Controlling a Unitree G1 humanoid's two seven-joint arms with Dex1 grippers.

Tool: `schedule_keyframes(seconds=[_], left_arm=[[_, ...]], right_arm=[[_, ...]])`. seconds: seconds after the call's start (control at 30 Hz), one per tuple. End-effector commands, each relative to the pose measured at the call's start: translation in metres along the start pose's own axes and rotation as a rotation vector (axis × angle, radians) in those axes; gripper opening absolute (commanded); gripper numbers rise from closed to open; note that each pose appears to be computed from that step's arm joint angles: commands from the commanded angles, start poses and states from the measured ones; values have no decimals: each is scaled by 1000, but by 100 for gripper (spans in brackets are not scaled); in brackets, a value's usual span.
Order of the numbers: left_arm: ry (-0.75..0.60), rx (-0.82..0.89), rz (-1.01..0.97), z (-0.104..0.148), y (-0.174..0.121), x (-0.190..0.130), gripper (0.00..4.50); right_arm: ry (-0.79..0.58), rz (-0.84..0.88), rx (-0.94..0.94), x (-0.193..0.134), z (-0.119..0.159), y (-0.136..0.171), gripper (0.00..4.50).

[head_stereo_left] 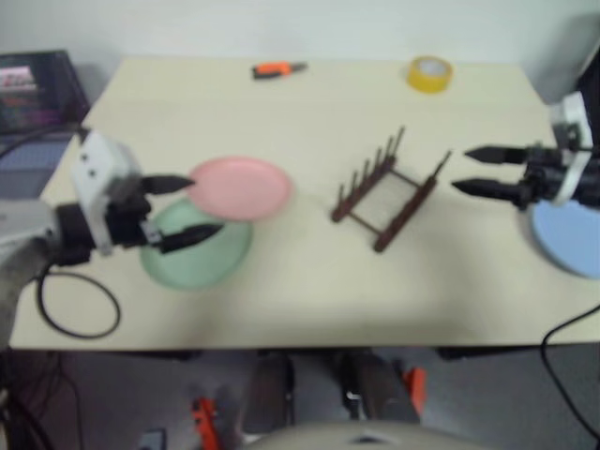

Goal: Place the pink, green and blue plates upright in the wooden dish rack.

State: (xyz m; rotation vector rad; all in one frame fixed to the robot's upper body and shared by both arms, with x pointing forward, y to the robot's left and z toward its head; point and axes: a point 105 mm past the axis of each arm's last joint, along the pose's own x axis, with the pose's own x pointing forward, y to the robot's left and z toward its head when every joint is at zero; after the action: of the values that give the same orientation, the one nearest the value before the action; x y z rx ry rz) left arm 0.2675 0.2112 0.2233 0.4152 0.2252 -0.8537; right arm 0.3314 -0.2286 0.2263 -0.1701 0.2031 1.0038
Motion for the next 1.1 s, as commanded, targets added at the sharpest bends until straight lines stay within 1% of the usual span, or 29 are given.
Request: schedule_keyframes(seconds=[0.03,0.13,0.2,0.33,0.43,0.5,0.53,0.6,0.7,0.8,0.9,1.0,1.1], left_arm=[[0,42,21,10,1,-11,450],[15,39,28,9,1,-16,450],[7,36,6,13,-5,-15,450],[-9,40,-54,18,-21,-4,450],[36,51,-156,2,-52,23,450],[28,50,-187,-2,-67,39,450],[7,23,-176,-4,-73,53,450],[3,23,-157,-9,-85,79,450],[-22,-5,-165,-9,-103,107,450],[-33,-31,-146,-9,-115,135,450],[-71,-108,-112,-3,-122,163,450],[-83,-138,-116,2,-133,189,450],[-57,-145,-99,4,-137,212,450]], right_arm=[[-25,13,-52,4,12,2,447],[-33,25,-53,9,11,3,447],[-41,28,-54,11,12,2,447],[-42,31,-62,10,14,-2,447],[-22,17,-72,10,11,-6,447],[-22,14,-78,7,11,-8,447],[-25,10,-86,7,15,-7,447],[-28,14,-108,7,23,-4,447],[-19,3,-117,1,22,-3,447],[-4,-14,-109,-4,18,-1,447],[-9,-25,-112,-7,20,4,447],[-8,-37,-110,-9,20,7,447],[-13,-46,-114,-10,23,11,447]])
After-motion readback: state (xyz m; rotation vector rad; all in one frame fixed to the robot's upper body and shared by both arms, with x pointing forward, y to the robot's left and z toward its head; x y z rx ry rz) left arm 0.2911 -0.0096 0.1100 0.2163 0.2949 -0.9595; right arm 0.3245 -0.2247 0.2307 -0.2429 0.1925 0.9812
